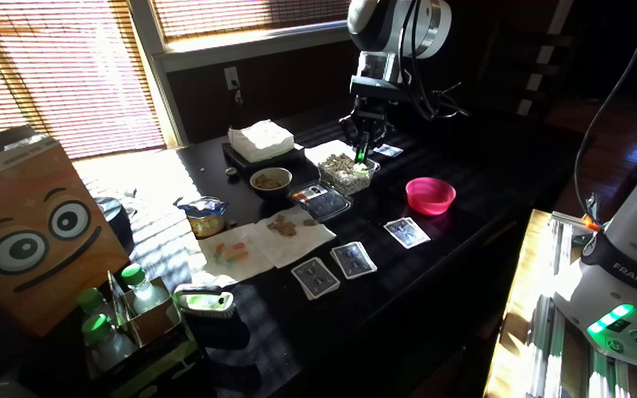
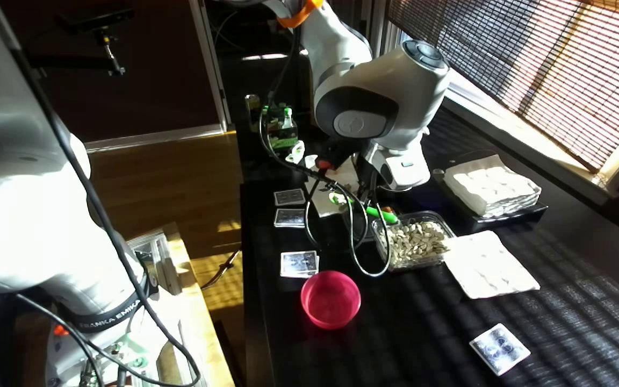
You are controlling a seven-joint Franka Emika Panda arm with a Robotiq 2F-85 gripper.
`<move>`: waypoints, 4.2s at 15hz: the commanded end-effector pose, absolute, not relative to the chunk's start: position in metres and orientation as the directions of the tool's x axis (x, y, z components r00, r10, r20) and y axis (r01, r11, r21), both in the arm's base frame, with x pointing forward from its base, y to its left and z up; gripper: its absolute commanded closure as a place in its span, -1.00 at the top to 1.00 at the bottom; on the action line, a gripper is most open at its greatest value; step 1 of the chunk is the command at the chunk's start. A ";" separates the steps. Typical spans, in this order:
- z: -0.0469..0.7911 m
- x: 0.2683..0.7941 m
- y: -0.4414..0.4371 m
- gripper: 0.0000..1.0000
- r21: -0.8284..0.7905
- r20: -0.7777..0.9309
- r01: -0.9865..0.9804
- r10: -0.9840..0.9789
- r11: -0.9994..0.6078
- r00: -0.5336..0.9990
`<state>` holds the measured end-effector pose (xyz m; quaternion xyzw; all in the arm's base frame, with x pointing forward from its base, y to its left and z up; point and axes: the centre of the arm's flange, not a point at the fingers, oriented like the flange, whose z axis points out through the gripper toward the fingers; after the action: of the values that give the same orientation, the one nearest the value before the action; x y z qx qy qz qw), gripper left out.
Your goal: Place some grains on the spoon, empty them into the container with grains and then place the spoon back
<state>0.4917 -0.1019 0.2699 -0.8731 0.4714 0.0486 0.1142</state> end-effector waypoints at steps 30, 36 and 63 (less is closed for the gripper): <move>0.270 0.528 -0.158 -0.92 -0.422 0.487 -0.709 -0.801 -0.565 0.349; 0.274 0.521 -0.143 -0.92 -0.397 0.575 -0.696 -0.753 -0.598 0.319; 0.283 0.485 -0.146 -0.92 -0.474 0.495 -0.703 -0.820 -0.531 0.287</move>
<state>0.5024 -0.1342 0.2638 -0.7928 0.4561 -0.4025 0.0374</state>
